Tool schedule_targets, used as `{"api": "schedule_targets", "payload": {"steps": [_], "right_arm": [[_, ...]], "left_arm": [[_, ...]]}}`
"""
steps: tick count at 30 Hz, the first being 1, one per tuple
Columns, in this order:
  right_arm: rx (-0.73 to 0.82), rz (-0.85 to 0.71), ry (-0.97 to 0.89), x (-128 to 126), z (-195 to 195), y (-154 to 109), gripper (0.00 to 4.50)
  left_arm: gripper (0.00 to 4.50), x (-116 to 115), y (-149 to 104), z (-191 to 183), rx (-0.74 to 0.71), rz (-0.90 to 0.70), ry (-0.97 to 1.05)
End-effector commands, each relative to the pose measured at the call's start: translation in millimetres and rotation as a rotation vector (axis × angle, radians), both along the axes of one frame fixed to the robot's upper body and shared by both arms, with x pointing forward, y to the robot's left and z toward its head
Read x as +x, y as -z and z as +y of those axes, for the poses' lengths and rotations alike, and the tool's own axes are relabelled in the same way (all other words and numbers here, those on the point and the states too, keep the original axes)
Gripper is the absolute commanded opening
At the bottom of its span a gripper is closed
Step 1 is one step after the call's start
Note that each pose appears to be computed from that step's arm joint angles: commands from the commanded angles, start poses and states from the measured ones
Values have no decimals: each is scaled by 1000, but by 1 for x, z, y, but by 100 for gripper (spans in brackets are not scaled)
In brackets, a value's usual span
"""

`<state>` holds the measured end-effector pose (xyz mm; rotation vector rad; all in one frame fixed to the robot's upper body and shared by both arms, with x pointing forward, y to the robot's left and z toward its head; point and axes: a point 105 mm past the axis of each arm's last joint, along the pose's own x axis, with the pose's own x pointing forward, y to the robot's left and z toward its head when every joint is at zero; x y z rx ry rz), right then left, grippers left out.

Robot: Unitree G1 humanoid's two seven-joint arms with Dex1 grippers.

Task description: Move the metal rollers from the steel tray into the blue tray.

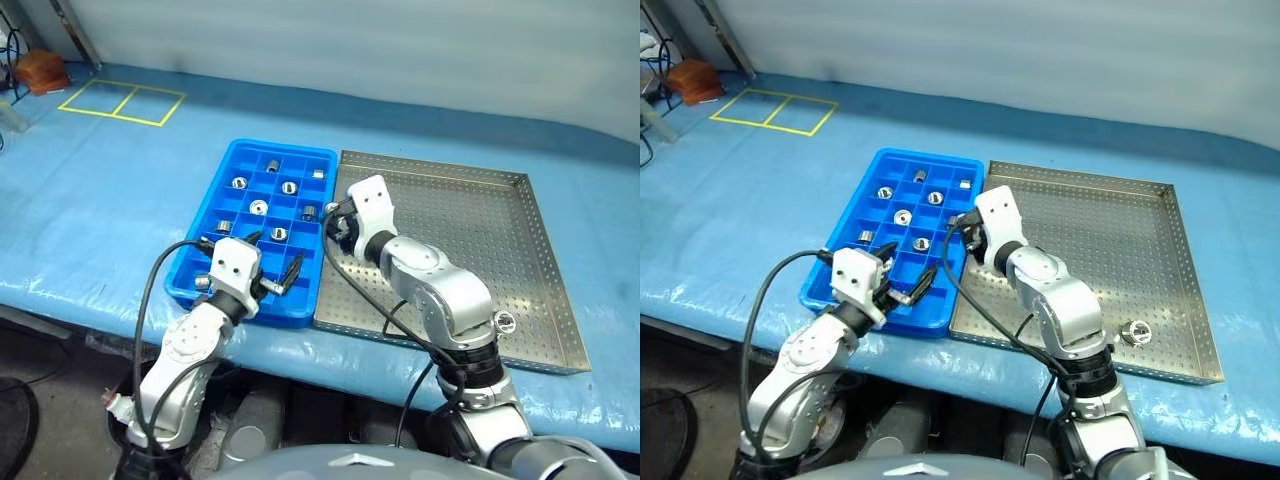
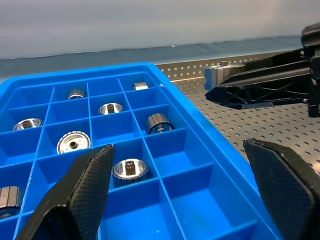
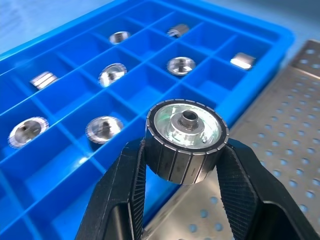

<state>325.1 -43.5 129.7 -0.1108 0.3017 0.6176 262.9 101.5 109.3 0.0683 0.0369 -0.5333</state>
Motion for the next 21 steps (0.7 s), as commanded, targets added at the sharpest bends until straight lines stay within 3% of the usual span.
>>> {"api": "schedule_targets", "payload": {"steps": [1, 8, 15, 21], "right_arm": [[31, 8, -111, -15, 17, -11, 172], [73, 137, -179, -27, 30, 5, 172], [21, 169, -156, -30, 21, 15, 172], [-10, 188, -113, -35, 3, 17, 368]], "left_arm": [[450, -15, -16, -1, -40, -29, 64], [450, -20, -12, 4, -27, -5, 34], [450, -22, -10, 3, -44, 4, 26], [450, -24, -7, 0, -48, 12, 47]]}}
